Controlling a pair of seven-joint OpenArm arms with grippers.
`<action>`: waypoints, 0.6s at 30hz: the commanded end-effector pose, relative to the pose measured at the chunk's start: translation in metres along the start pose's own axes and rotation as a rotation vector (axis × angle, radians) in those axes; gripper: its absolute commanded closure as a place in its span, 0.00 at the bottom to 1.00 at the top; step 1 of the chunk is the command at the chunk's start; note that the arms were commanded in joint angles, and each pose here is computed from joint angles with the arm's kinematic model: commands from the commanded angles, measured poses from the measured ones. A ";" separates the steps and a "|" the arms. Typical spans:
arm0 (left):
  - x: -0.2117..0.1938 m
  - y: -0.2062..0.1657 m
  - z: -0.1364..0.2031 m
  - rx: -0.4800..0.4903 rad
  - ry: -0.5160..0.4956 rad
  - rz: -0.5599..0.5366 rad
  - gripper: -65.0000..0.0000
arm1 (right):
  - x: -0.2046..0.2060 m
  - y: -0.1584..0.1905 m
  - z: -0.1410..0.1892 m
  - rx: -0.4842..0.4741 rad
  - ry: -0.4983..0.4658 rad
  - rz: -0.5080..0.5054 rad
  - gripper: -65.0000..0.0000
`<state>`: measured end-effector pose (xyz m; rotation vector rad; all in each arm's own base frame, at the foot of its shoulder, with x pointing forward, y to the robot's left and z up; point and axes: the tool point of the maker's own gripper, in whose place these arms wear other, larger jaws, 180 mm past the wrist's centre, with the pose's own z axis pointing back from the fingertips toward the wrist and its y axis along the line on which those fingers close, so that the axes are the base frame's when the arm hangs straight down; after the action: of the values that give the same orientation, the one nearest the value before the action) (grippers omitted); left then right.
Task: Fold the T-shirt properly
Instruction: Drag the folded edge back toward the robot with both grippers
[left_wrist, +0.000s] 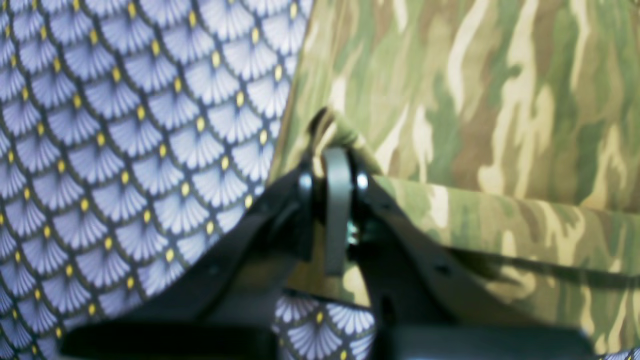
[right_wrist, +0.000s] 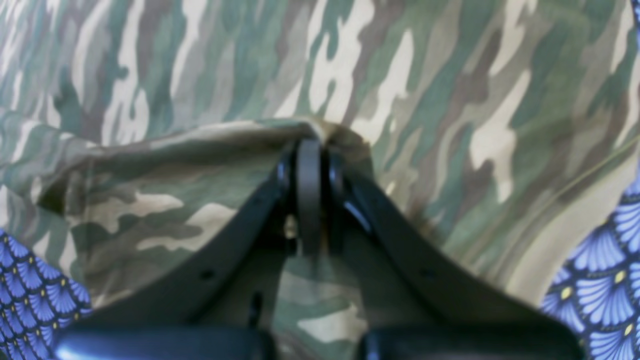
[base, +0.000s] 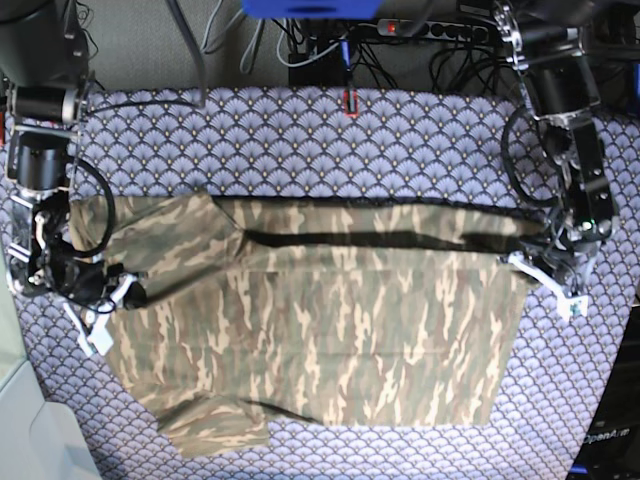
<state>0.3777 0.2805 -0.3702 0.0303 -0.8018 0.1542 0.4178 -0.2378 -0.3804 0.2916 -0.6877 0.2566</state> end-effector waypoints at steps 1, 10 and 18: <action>0.027 0.004 0.004 0.011 -0.072 -0.002 0.99 | 0.031 -0.009 0.011 -0.022 -0.073 0.016 1.00; 0.040 0.003 -0.006 0.002 -0.073 0.025 0.99 | 0.063 -0.010 0.018 -0.029 -0.124 0.038 1.00; 0.041 0.003 -0.014 -0.006 -0.055 0.046 0.99 | 0.059 -0.007 0.005 -0.094 -0.040 0.127 1.00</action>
<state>0.4007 0.2808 -0.3740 -0.0053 -0.7890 0.1912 0.4450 -0.2254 -0.3656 0.1899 -0.6866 0.3475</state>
